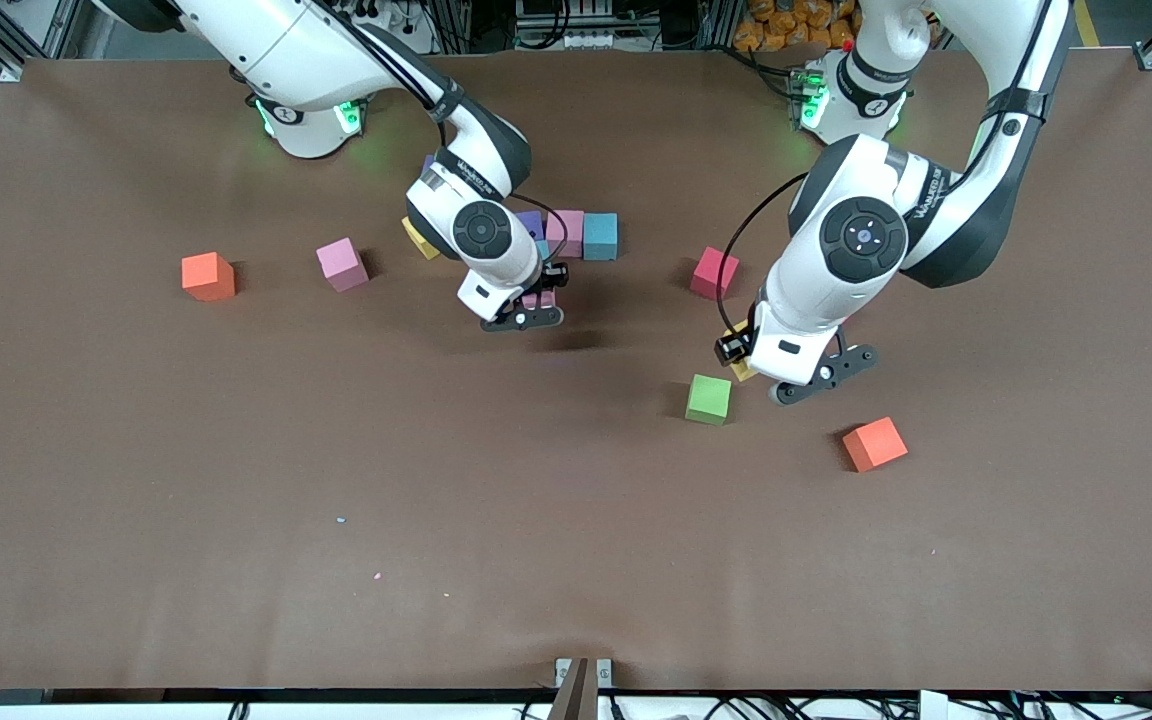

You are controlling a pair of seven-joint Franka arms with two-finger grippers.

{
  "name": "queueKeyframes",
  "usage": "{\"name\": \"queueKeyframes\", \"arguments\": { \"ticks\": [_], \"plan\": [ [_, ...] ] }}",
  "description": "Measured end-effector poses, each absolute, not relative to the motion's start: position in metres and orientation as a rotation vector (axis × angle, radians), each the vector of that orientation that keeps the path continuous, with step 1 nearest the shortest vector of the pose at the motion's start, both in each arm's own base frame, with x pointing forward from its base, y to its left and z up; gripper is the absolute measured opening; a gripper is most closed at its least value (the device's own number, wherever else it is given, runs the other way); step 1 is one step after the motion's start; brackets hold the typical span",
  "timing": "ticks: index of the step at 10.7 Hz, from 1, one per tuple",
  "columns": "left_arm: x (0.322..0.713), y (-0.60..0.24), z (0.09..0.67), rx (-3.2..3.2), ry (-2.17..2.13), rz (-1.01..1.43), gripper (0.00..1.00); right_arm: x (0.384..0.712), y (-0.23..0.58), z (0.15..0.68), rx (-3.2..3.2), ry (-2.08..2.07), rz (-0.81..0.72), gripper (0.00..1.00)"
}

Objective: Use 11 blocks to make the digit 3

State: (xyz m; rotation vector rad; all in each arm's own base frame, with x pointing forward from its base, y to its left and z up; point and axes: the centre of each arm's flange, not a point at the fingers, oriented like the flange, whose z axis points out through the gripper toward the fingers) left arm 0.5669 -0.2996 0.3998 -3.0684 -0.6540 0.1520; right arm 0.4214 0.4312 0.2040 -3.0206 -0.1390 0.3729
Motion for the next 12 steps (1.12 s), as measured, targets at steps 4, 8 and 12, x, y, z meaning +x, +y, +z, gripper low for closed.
{"name": "queueKeyframes", "arguments": {
  "ticks": [4, 8, 12],
  "plan": [
    [0.5682, -0.3, 0.4027, -3.073, -0.656, 0.144, 0.62, 0.4216, 0.4302, 0.2038, -3.027, -0.136, 0.383, 0.53],
    [0.5693, -0.2998, 0.4048, -3.076, -0.658, 0.139, 0.62, 0.4219, 0.4298, 0.2037, -3.028, -0.132, 0.386, 0.53],
    [0.5702, -0.2997, 0.4063, -3.078, -0.659, 0.135, 0.62, 0.4222, 0.4291, 0.2036, -3.031, -0.131, 0.391, 0.53]
  ]
}}
